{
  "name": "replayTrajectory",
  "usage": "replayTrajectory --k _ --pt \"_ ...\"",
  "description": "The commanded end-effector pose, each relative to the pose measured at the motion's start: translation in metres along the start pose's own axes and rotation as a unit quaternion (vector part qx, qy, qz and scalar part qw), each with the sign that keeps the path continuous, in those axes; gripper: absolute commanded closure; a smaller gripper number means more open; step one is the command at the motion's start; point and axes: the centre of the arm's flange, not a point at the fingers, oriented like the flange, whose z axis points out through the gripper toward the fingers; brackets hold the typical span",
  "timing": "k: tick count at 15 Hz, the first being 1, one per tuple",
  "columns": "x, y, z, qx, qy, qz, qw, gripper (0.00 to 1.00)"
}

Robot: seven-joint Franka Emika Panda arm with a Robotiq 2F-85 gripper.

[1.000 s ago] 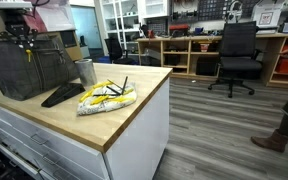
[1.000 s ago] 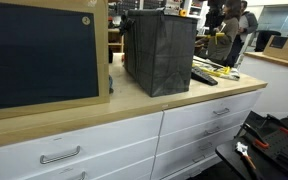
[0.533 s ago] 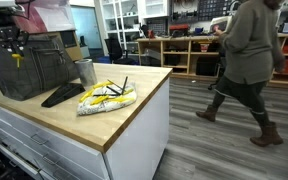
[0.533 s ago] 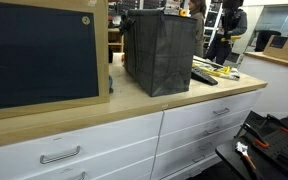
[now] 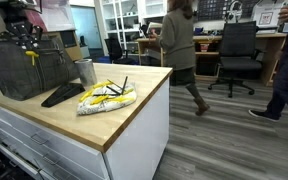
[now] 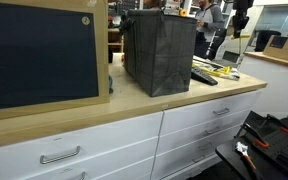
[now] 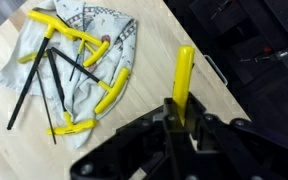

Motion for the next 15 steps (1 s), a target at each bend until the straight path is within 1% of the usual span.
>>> replayTrajectory --k 1,4,9,10,11,15 --pt "0.010 0.028 -0.019 -0.035 0.007 -0.020 0.9992 0.96" --pt "0.018 0.042 -0.035 -0.055 0.016 -0.042 0.9975 0.96" --pt "0.040 0.049 -0.056 -0.050 0.038 -0.099 0.9931 0.96" --pt "0.027 0.040 -0.041 -0.050 0.030 -0.076 0.9954 0.96" --pt "0.029 0.041 -0.042 -0.051 0.031 -0.078 0.9952 0.85" --pt "0.029 0.042 -0.038 -0.048 0.028 -0.077 0.9955 0.85"
